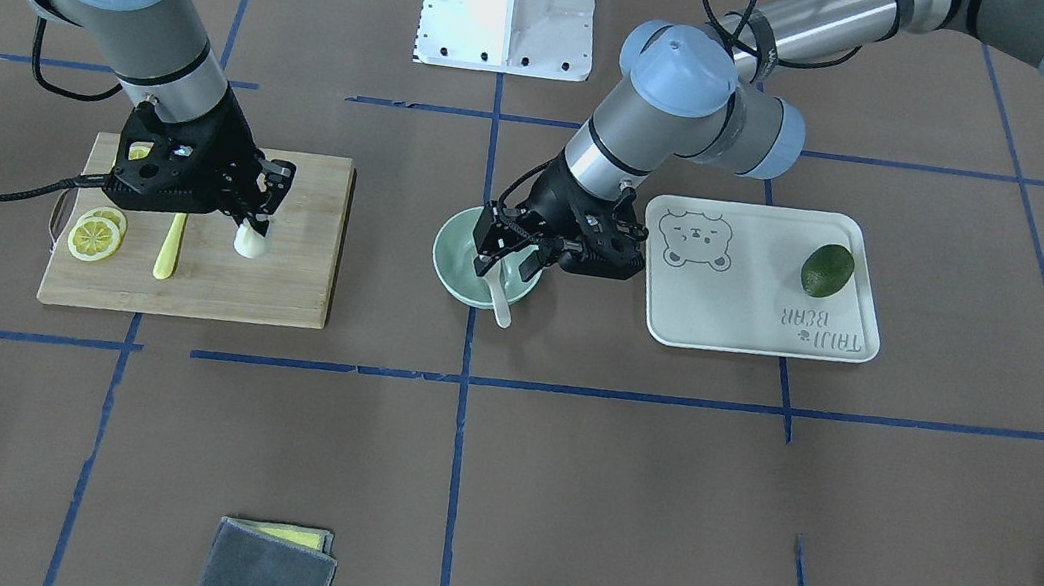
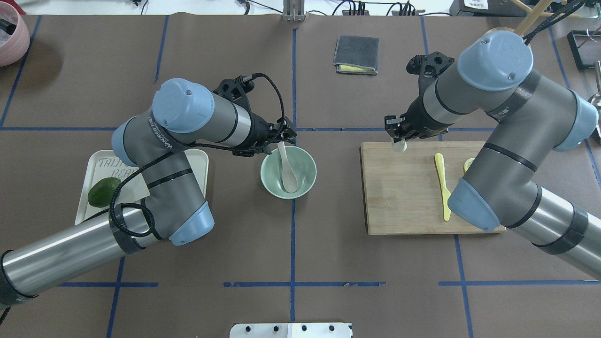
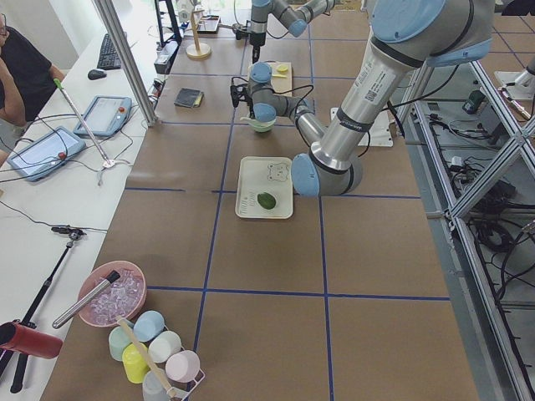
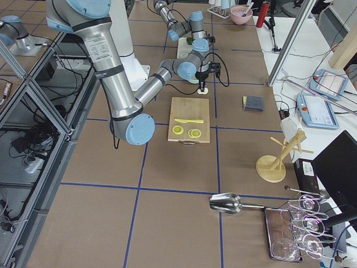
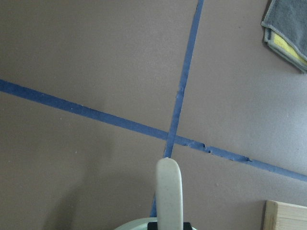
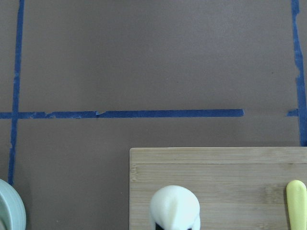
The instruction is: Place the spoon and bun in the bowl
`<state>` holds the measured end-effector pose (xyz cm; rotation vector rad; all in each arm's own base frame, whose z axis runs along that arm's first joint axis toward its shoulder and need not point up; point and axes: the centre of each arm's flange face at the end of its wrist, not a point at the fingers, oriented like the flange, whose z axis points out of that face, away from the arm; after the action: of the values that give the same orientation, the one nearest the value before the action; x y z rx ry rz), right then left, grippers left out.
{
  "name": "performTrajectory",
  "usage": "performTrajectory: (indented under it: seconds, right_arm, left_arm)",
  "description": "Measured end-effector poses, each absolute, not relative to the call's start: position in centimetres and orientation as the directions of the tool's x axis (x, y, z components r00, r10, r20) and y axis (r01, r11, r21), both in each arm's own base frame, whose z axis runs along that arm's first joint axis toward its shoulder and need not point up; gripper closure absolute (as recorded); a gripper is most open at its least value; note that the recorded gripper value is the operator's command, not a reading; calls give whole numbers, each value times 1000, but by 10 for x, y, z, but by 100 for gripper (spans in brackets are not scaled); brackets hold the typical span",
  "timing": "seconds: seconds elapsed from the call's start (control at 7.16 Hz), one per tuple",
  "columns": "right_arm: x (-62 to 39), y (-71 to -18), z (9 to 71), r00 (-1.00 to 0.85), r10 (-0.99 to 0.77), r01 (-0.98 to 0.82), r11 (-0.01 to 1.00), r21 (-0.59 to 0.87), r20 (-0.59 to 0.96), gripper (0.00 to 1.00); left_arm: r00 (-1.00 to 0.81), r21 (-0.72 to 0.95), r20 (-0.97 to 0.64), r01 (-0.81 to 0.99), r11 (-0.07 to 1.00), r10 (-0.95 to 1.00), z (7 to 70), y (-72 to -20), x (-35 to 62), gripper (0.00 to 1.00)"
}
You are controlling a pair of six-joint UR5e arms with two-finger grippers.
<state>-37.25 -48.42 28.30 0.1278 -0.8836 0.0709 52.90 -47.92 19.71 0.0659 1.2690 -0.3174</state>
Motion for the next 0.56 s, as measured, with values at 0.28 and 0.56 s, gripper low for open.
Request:
performTrajectory:
  seconds: [0.28,0.56]
  right_arm:
    - [-378,-485,257,603,-17,-118,987,110,798,100]
    - [-402,-470,231,513,-37,-135,983,123,858,100]
  left_arm:
    - [287,-82,-944,271,959,-161,215,-475,502,0]
    - [370,7,-924,274,962,-98,221,-484,465,0]
